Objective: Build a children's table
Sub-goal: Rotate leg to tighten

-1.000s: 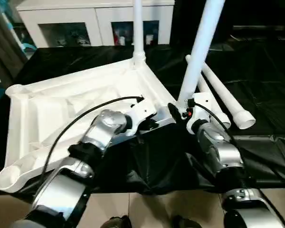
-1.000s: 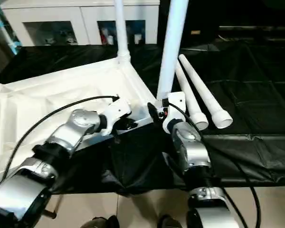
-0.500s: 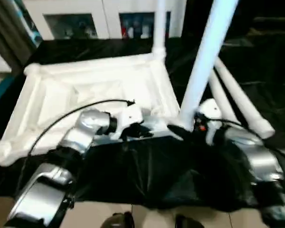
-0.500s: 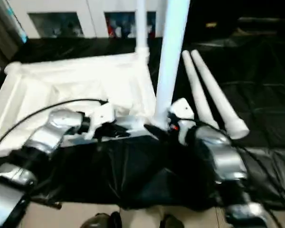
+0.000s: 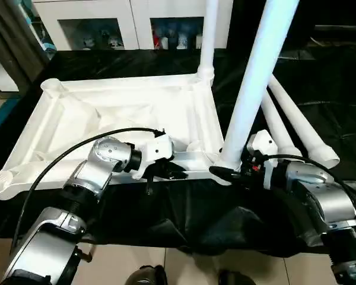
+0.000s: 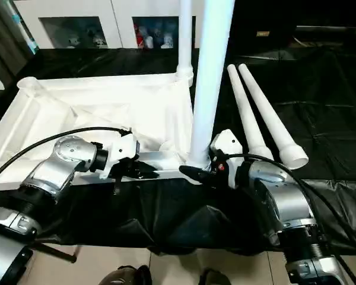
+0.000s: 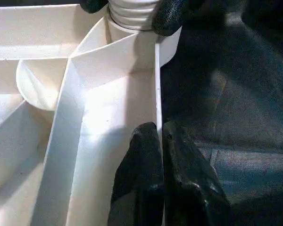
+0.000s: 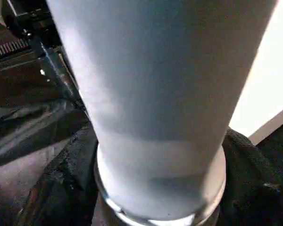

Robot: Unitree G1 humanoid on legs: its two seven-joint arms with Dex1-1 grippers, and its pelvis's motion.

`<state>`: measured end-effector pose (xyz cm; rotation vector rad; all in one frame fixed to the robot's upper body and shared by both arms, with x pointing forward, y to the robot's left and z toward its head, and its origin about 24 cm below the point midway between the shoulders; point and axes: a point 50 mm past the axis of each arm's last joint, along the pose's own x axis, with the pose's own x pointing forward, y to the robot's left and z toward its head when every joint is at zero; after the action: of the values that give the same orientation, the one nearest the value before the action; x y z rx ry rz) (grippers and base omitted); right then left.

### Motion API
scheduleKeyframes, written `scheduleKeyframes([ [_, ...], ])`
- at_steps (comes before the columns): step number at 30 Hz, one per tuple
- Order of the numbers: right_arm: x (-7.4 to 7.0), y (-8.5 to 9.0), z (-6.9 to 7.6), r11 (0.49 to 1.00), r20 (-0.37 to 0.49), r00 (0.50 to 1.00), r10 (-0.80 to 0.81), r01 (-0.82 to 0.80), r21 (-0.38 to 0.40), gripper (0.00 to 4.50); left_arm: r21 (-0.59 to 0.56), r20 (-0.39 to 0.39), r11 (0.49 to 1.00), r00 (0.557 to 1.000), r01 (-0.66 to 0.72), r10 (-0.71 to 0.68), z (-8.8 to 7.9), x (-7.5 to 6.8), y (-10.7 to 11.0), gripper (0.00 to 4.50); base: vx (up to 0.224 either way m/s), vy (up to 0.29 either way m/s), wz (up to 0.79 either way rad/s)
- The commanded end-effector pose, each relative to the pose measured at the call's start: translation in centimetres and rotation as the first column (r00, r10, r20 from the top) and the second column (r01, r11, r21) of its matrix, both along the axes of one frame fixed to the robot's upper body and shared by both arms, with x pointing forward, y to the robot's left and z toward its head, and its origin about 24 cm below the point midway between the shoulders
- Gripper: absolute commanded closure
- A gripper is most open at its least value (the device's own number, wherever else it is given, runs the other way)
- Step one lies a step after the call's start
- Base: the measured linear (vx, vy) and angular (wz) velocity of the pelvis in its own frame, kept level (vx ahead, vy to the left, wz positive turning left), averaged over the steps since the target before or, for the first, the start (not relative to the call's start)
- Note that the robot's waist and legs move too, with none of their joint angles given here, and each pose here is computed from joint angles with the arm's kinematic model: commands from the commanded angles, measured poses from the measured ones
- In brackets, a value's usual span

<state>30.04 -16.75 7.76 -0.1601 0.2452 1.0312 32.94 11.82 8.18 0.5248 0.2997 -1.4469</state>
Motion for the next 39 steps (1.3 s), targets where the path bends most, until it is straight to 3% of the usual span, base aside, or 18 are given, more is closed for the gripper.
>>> scheduleKeyframes([
  [1, -0.2, 0.1, 0.2, 1.0, -0.001, 1.0, 0.016, -0.016, 0.008, 1.66, 0.009, -0.014, 0.999, 0.999, 0.04, -0.04, -0.2, -0.4, 0.0, 4.5, 0.0, 0.0, 0.0],
  [4, -0.4, 0.1, -0.2, 1.0, -0.014, 1.0, 0.021, -0.021, 0.0, 1.67, 0.013, -0.015, 0.999, 0.999, 0.037, -0.037, -0.3, -0.4, 0.0, 4.5, 0.0, 0.0, 0.0],
  [5, -0.2, 0.2, -1.0, 0.998, -0.035, 0.998, -0.058, 0.058, 0.0, 1.69, 0.017, 0.004, 0.999, 0.999, -0.038, 0.038, -0.5, 0.1, -0.1, 4.5, 0.0, 0.0, 0.0],
  [8, 0.5, 0.2, -1.8, 0.984, -0.025, 0.984, -0.177, 0.176, -0.018, 1.69, 0.012, 0.005, 0.991, 0.992, -0.13, 0.13, -0.6, 0.7, -0.4, 4.5, 0.0, 0.0, 0.0],
  [9, 1.1, 0.1, -2.3, 0.958, -0.032, 0.957, -0.288, 0.287, -0.015, 1.69, -0.005, 0.013, 0.986, 0.986, -0.168, 0.168, -0.6, 1.1, -0.8, 4.5, 0.0, 0.0, 0.0],
  [10, 2.2, 0.0, -3.3, 0.882, -0.067, 0.88, -0.471, 0.472, -0.006, 1.7, -0.022, 0.015, 0.978, 0.978, -0.209, 0.21, -0.6, 1.4, -1.7, 4.5, 0.0, 0.0, 0.0],
  [11, 2.5, 0.1, -3.7, 0.839, -0.093, 0.835, -0.542, 0.544, 0.002, 1.7, -0.024, 0.02, 0.974, 0.974, -0.224, 0.225, -0.6, 1.6, -2.2, 4.5, 0.0, 0.0, 0.0],
  [16, 3.5, 1.9, -4.5, 0.738, -0.172, 0.731, -0.66, 0.674, 0.034, 1.7, -0.042, 0.025, 0.949, 0.949, -0.312, 0.313, -0.5, 2.3, -4.4, 4.5, 0.0, 0.0, 0.0],
  [19, 4.0, 5.2, -4.3, 0.769, -0.173, 0.767, -0.617, 0.635, 0.073, 1.7, -0.065, 0.028, 0.928, 0.929, -0.368, 0.37, -0.3, 2.6, -6.2, 4.5, 0.0, 0.0, 0.0],
  [20, 4.0, 5.5, -4.2, 0.775, -0.171, 0.774, -0.609, 0.627, 0.078, 1.7, -0.066, 0.029, 0.927, 0.928, -0.369, 0.371, -0.3, 2.6, -6.4, 4.5, 0.0, 0.0, 0.0],
  [23, 4.2, 7.0, -3.4, 0.818, -0.126, 0.824, -0.552, 0.564, 0.111, 1.01, -0.072, 0.035, 0.936, 0.937, -0.346, 0.349, -0.3, 2.5, -6.8, 4.5, 0.0, 0.0, 0.0],
  [27, 4.6, 6.7, -2.5, 0.831, -0.078, 0.841, -0.536, 0.541, 0.126, 0.57, -0.064, 0.038, 0.951, 0.952, -0.302, 0.304, -0.4, 2.2, -6.3, 4.5, 0.0, 0.0, 0.0],
  [33, 4.1, 4.5, -1.1, 0.917, 0.033, 0.921, -0.388, 0.382, 0.115, 0.57, -0.043, 0.022, 0.986, 0.986, -0.164, 0.165, -0.7, 1.2, -4.3, 4.5, 0.0, 0.0, 0.0],
  [39, 3.0, 2.4, -0.4, 0.969, 0.072, 0.967, -0.245, 0.241, 0.063, 0.57, -0.018, 0.015, 0.997, 0.997, -0.08, 0.081, -0.8, 0.6, -2.5, 4.5, 0.047, -0.027, 0.04],
])
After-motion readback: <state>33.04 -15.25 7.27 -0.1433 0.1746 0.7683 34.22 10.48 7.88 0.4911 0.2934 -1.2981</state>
